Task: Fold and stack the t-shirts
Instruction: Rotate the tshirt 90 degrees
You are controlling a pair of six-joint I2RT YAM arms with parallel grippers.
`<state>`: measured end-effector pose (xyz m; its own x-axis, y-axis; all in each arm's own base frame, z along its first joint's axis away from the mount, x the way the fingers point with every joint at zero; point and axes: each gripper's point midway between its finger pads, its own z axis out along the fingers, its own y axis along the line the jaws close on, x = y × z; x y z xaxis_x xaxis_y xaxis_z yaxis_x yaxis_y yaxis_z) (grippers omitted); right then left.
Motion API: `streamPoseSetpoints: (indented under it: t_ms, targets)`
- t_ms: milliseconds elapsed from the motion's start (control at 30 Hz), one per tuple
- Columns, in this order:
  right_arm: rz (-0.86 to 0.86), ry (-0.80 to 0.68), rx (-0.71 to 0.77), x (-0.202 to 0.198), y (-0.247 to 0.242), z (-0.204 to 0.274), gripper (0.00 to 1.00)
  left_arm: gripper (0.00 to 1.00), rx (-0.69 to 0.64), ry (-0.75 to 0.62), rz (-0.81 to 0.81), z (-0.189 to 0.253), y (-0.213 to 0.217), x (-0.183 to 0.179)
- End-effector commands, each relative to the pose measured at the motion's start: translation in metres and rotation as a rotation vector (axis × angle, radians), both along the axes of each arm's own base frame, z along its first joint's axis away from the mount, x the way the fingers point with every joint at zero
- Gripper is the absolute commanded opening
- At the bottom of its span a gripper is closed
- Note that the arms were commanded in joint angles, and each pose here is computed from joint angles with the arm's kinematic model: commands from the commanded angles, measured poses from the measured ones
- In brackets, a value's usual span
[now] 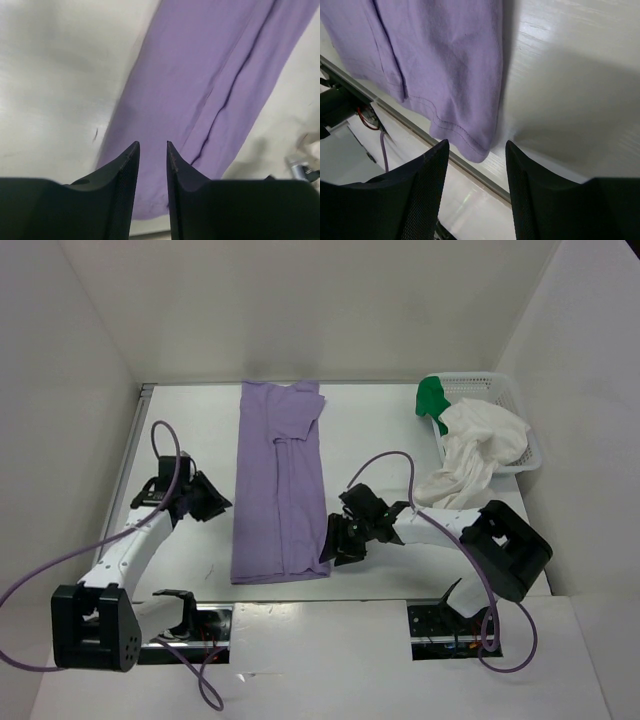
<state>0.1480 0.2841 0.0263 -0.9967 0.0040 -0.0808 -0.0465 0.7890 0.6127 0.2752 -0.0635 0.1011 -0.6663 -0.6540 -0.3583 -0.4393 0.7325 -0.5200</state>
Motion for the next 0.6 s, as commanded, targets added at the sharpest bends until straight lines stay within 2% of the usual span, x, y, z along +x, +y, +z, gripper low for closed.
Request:
streamPoseSetpoints:
  t_ms: [0,133,167,300,367,400,467,567]
  targets:
    - [-0.006,-0.013,0.032,0.002,0.008,-0.001,0.55,0.35,-0.063,0.162,-0.043,-0.028,-0.021,-0.036]
    - [-0.017,-0.026,0.019,0.006,0.007,-0.001,0.48,0.36,-0.112,0.227,-0.043,-0.029,-0.033,-0.055]
    - [-0.027,-0.037,0.008,0.009,0.006,-0.002,0.39,0.38,-0.098,0.228,-0.071,-0.03,-0.039,-0.057]
    - [-0.077,-0.034,-0.029,0.021,-0.004,-0.013,0.15,0.49,-0.117,0.192,-0.071,-0.032,-0.044,-0.054]
    - [-0.092,-0.026,-0.049,0.022,-0.009,-0.015,0.11,0.49,-0.133,0.204,-0.07,-0.038,-0.046,-0.058]
    - [-0.099,-0.026,-0.067,0.022,-0.012,-0.018,0.04,0.49,-0.127,0.192,-0.081,-0.036,-0.046,-0.058]
    - [-0.113,-0.05,-0.08,0.026,-0.019,-0.012,0.0,0.5,-0.128,0.181,-0.091,-0.034,-0.048,-0.059]
    - [-0.132,-0.044,-0.112,0.013,-0.039,-0.008,0.0,0.54,-0.122,0.147,-0.106,-0.028,-0.049,-0.05]
